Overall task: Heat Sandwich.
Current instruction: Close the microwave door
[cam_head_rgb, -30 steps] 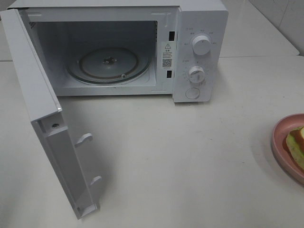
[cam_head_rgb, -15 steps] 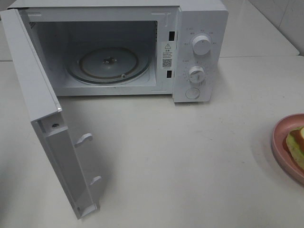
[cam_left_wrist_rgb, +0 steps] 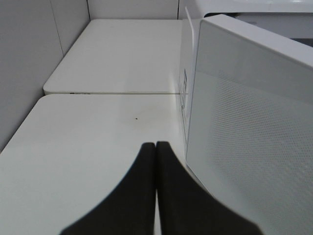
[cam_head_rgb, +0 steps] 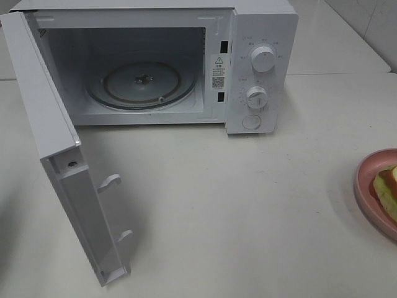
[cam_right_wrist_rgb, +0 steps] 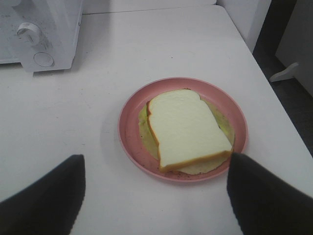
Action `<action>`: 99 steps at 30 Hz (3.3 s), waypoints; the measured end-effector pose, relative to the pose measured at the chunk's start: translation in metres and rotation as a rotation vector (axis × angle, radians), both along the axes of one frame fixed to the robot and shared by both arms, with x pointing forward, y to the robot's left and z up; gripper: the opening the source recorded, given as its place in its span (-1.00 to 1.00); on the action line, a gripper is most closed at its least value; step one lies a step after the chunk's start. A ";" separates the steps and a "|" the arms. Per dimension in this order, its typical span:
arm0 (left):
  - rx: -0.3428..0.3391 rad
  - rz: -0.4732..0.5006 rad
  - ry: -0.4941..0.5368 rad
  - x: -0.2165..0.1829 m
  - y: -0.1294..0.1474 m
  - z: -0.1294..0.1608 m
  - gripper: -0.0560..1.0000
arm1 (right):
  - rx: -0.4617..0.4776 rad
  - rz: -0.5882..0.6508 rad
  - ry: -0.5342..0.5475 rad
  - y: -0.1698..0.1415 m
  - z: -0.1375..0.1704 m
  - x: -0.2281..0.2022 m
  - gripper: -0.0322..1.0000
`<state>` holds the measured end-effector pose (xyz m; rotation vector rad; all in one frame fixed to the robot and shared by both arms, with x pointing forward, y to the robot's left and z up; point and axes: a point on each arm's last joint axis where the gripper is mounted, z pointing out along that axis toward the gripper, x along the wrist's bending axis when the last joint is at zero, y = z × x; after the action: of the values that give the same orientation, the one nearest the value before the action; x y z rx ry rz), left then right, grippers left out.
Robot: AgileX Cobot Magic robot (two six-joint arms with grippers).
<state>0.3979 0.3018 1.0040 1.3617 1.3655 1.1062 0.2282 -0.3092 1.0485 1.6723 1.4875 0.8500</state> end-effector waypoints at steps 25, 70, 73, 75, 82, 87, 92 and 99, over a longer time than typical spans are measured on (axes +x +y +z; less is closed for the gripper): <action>0.105 -0.354 -0.047 0.078 -0.029 -0.044 -0.89 | 0.000 0.000 0.000 0.000 0.000 0.000 0.55; -0.080 -0.478 -0.124 0.145 -0.193 -0.053 -0.89 | 0.000 0.000 0.000 0.000 0.000 0.000 0.55; -0.088 -0.483 -0.119 0.151 -0.208 -0.054 -0.89 | 0.000 0.000 0.000 0.000 0.000 0.000 0.55; -0.092 -0.485 -0.130 0.154 -0.216 -0.053 -0.89 | 0.000 0.000 0.000 0.000 0.000 0.000 0.55; -0.081 -0.492 -0.129 0.163 -0.238 -0.054 -0.89 | 0.000 0.000 0.000 0.000 0.000 0.000 0.55; -0.078 -0.511 -0.108 0.168 -0.253 -0.055 -0.89 | 0.000 0.000 0.000 0.000 0.000 0.000 0.55; -0.071 -0.513 -0.107 0.177 -0.263 -0.056 -0.89 | 0.000 0.000 0.000 0.000 0.000 0.000 0.55; -0.067 -0.512 -0.096 0.186 -0.278 -0.058 -0.89 | 0.000 0.000 0.000 0.000 0.000 0.000 0.55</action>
<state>0.5835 0.0240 0.9462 1.4783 0.9014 0.7611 0.2282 -0.3092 1.0485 1.6723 1.4875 0.8500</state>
